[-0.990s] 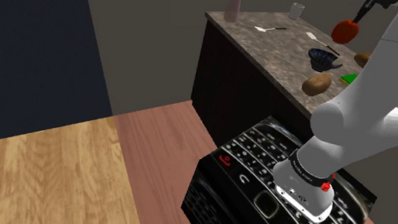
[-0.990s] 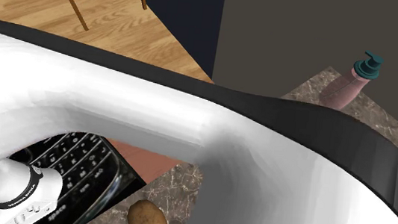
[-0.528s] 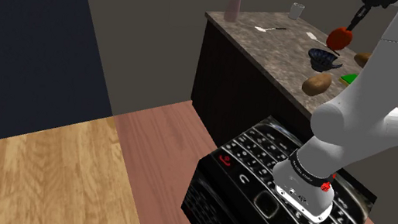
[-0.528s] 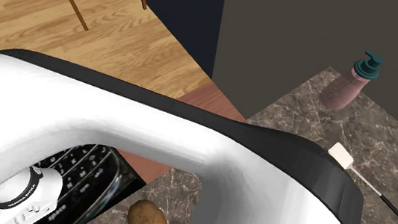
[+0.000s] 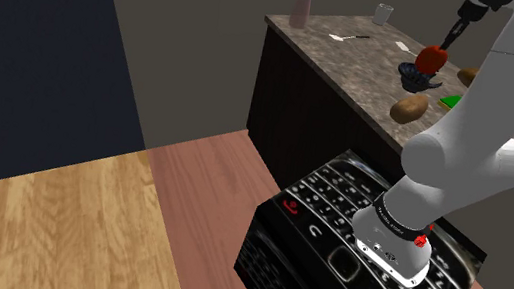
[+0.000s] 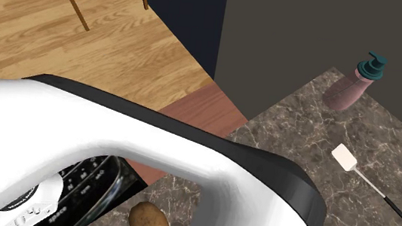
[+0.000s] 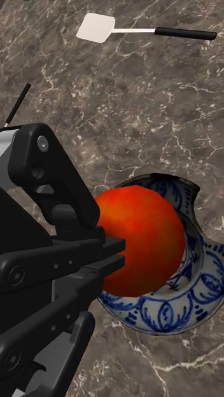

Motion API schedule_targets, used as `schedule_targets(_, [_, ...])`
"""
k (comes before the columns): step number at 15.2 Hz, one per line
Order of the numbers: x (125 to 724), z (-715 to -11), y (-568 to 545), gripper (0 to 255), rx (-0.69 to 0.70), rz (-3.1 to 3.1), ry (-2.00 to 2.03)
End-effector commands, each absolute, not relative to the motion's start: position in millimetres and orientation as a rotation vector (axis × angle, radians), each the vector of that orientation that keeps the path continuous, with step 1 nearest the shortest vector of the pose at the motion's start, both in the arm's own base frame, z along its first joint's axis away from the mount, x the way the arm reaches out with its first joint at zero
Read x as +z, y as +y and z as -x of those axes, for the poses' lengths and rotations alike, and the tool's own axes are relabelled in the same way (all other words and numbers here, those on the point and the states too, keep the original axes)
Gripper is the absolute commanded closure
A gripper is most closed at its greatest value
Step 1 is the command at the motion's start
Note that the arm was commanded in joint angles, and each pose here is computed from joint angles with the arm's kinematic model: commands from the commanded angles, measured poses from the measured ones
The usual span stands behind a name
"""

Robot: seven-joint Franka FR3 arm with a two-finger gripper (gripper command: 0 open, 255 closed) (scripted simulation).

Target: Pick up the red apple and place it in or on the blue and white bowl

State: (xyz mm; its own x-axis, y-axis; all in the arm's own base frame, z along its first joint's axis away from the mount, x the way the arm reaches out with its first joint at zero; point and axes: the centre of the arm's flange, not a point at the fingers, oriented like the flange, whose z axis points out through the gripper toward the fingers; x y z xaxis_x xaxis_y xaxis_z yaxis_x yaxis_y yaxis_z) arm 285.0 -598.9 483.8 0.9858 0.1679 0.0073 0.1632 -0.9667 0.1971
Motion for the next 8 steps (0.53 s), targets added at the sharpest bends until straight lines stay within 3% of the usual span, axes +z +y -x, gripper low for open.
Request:
schedule_targets(1, [479.5, -284.9, -599.2, 255, 0.036, -2.933, 0.247])
schedule_targets(7, [479.5, -284.9, -599.2, 255, 0.036, -2.933, 0.247])
schedule_targets(8, [479.5, -284.9, -599.2, 0, 0.036, -2.933, 0.247])
